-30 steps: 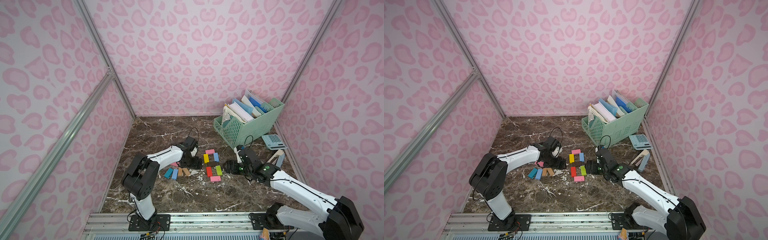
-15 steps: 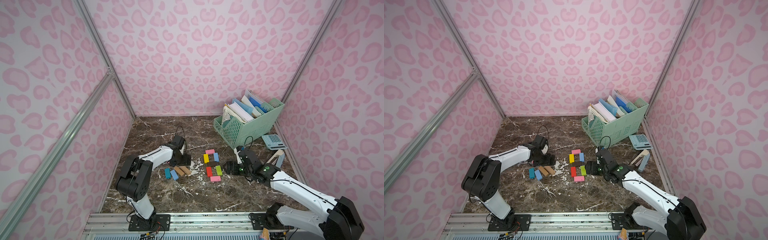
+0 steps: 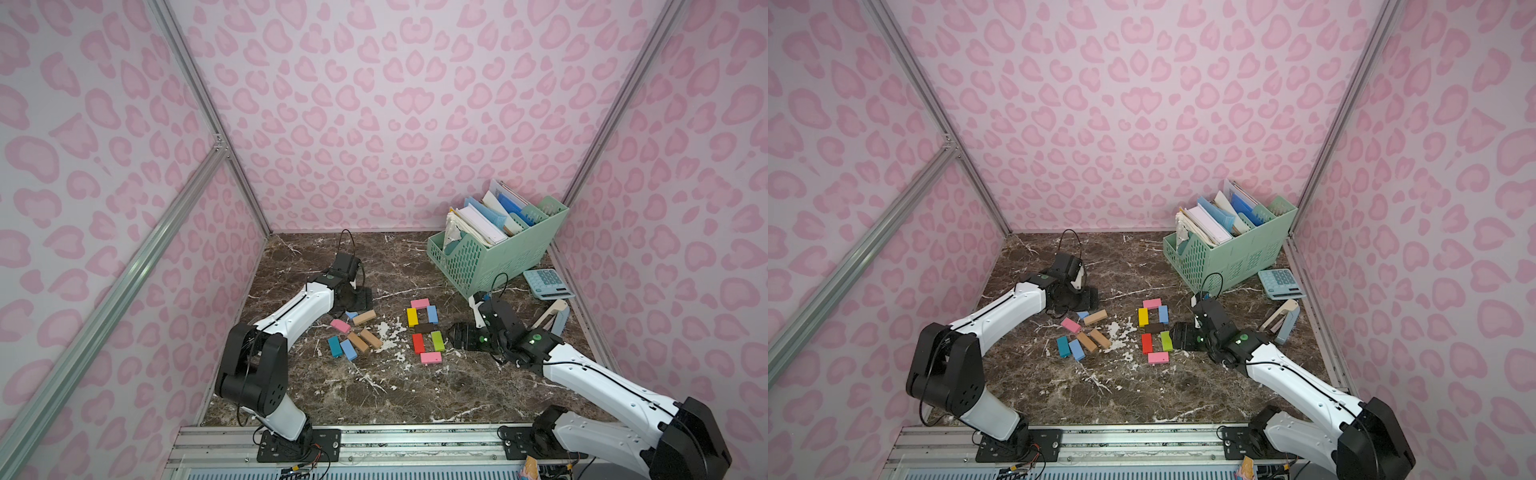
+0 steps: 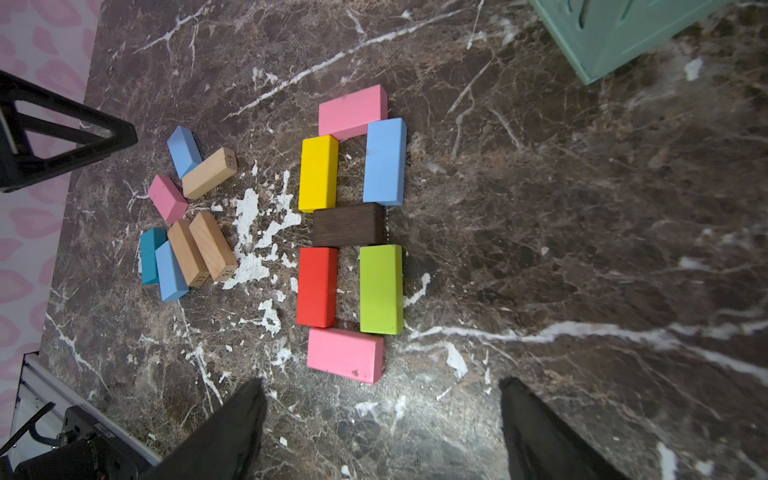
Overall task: Assemble the number 8 with building blocks
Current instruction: Pick up the building block from the center of the board.
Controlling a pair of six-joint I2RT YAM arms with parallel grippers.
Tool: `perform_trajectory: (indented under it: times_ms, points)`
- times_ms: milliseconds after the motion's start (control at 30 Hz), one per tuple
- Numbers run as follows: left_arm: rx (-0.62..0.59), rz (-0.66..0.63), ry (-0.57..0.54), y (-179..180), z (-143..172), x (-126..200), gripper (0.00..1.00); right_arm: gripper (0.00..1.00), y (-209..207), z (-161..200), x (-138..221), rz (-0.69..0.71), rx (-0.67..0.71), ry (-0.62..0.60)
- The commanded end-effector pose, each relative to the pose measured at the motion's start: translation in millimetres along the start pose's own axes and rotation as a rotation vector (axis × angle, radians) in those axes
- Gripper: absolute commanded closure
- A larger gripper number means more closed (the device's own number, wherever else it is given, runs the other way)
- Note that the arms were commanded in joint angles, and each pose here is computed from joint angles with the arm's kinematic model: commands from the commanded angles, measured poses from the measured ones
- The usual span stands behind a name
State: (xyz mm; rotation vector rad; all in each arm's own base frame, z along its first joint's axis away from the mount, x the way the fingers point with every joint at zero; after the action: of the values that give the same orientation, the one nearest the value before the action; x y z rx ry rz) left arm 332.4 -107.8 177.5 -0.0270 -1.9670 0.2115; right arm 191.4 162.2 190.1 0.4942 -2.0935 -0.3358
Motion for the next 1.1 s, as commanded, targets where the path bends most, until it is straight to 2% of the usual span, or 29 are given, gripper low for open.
perform_trajectory:
  times_ms: [0,167,333,500,833,1067]
  points:
    - [-0.055,-0.058,0.075,8,-6,-7,0.16,0.10,0,-1,1,-0.007,0.014,-0.012]
    - [-0.089,-0.074,0.156,17,-21,-21,0.17,0.10,-2,2,3,0.001,0.021,-0.013]
    - [-0.086,-0.124,0.223,21,-21,-34,0.20,0.10,-4,4,3,0.006,0.023,-0.012]
    - [-0.007,-0.131,0.222,25,-10,-43,0.23,0.10,-5,5,-1,0.000,0.021,-0.008]
    - [0.081,-0.155,0.209,27,-8,-60,0.38,0.10,-5,7,-3,-0.006,0.026,0.000]
    - [0.093,-0.127,0.193,22,-11,-60,0.38,0.11,-8,8,-3,0.001,0.027,-0.001]
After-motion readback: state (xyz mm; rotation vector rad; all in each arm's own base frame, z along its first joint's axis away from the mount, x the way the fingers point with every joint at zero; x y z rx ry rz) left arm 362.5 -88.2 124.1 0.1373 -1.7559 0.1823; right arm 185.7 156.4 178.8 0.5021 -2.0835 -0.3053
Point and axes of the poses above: each gripper's point midway between its finger pads, its own x axis back along the fingers, its own y axis along the line the jaws close on, z = x × y, the point moved 9 cm from there along x, back along the fingers, and after that the axes turned 1 degree about x, right-handed, at the moved point
